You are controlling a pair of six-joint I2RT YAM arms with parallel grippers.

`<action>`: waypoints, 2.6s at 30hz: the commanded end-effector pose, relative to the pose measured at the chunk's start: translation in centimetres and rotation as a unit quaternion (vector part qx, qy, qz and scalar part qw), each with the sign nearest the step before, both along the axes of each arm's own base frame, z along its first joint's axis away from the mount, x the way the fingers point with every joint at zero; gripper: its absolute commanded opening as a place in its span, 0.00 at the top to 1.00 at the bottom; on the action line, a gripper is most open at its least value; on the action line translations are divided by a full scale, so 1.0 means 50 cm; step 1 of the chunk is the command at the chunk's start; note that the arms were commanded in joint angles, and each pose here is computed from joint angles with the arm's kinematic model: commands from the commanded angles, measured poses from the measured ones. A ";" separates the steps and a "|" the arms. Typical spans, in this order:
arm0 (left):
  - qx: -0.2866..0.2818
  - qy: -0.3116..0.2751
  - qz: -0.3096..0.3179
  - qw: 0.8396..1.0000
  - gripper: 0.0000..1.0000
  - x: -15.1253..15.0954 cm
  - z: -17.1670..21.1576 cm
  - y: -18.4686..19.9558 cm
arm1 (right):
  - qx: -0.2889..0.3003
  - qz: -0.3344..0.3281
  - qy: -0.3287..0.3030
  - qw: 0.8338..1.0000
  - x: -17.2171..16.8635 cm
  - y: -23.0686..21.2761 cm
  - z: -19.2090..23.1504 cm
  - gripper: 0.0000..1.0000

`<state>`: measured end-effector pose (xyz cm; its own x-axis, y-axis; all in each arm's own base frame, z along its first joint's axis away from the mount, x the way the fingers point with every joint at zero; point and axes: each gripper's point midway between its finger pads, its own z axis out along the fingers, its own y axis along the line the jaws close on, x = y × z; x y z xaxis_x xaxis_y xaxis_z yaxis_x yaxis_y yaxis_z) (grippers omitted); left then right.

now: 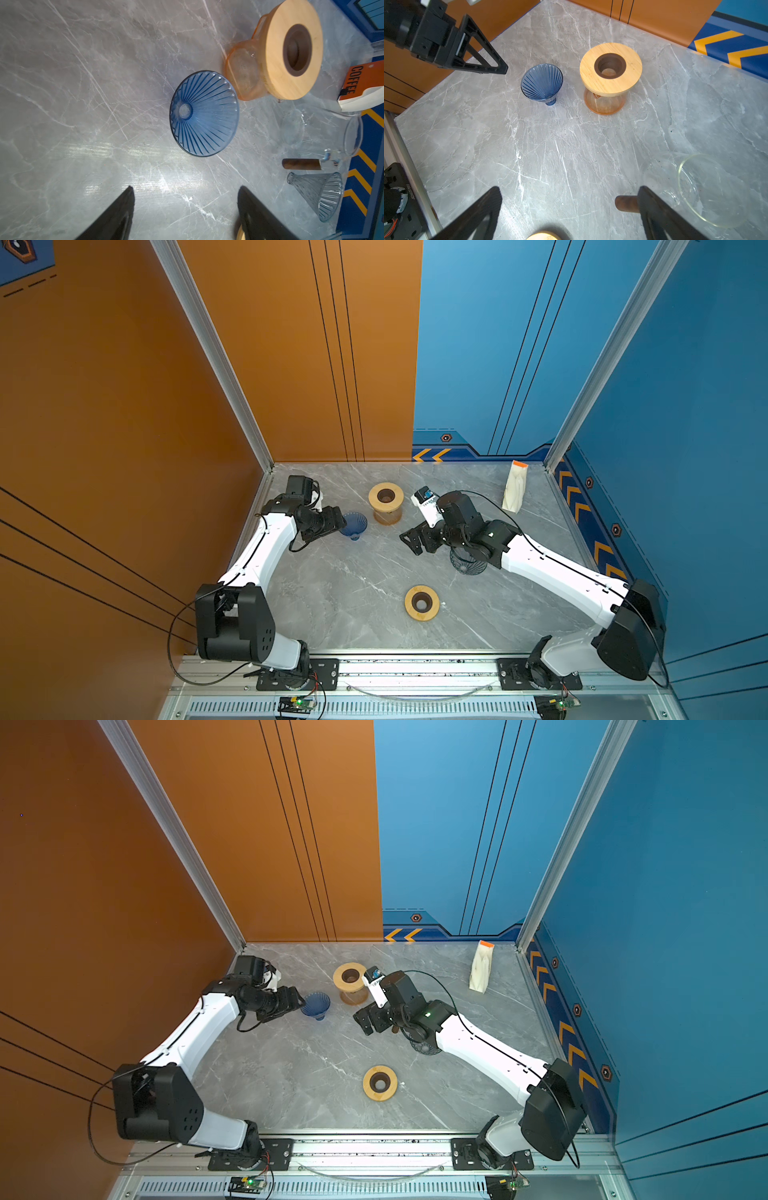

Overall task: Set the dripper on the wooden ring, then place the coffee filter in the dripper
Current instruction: 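Withdraw left gripper toward the blue dripper while right gripper moves toward the glass dripper, then lower left gripper onto the blue dripper's rim and close it, then lift the blue dripper with left gripper off the table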

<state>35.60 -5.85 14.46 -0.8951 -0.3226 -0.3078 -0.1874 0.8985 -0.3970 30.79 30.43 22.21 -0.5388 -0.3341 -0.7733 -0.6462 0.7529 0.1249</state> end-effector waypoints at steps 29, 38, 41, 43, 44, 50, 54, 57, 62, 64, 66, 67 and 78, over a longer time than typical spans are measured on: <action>-0.028 0.048 -0.026 0.998 0.50 0.086 -0.105 -0.020 | -0.021 -0.009 0.009 1.000 0.029 0.024 -0.009 0.00; -0.027 0.056 -0.036 0.997 0.55 0.092 -0.122 -0.043 | -0.028 -0.017 0.007 0.999 0.026 0.009 -0.016 0.00; -0.023 0.058 -0.037 0.997 0.57 0.092 -0.125 -0.046 | -0.032 -0.019 0.006 0.999 0.024 0.005 -0.020 0.00; -0.021 0.059 -0.037 0.997 0.60 0.091 -0.127 -0.048 | -0.034 -0.019 0.004 0.999 0.023 0.002 -0.020 0.00; -0.021 0.059 -0.036 0.997 0.61 0.091 -0.127 -0.048 | -0.035 -0.017 0.003 0.999 0.022 0.002 -0.019 0.00; -0.016 0.061 -0.037 0.997 0.66 0.085 -0.129 -0.049 | -0.039 -0.016 -0.002 0.999 0.022 -0.003 -0.018 0.00; -0.014 0.064 -0.037 0.997 0.69 0.082 -0.135 -0.047 | -0.039 -0.015 -0.002 0.999 0.022 -0.003 -0.018 0.00; -0.016 0.066 -0.037 0.997 0.71 0.081 -0.137 -0.049 | -0.040 -0.015 -0.005 0.999 0.022 -0.004 -0.016 0.00; -0.018 0.066 -0.036 0.997 0.76 0.079 -0.134 -0.050 | -0.042 -0.014 -0.006 0.999 0.018 -0.008 -0.018 0.00; -0.016 0.067 -0.035 0.997 0.77 0.077 -0.135 -0.049 | -0.043 -0.014 -0.006 0.999 0.017 -0.010 -0.018 0.00; -0.016 0.066 -0.034 0.997 0.77 0.076 -0.133 -0.049 | -0.044 -0.014 -0.006 0.999 0.017 -0.010 -0.019 0.00; -0.016 0.067 -0.035 0.997 0.77 0.074 -0.135 -0.050 | -0.044 -0.014 -0.007 0.999 0.017 -0.010 -0.020 0.00; -0.015 0.054 -0.033 0.998 0.89 0.070 -0.113 -0.052 | -0.046 -0.019 -0.015 0.999 0.017 -0.020 -0.013 0.00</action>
<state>39.42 -8.21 7.82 -0.9451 -0.2772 -0.1732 -0.1877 0.8940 -0.4068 31.78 30.51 21.29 -0.5365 -0.3750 -0.7560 -0.6329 0.7713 0.0666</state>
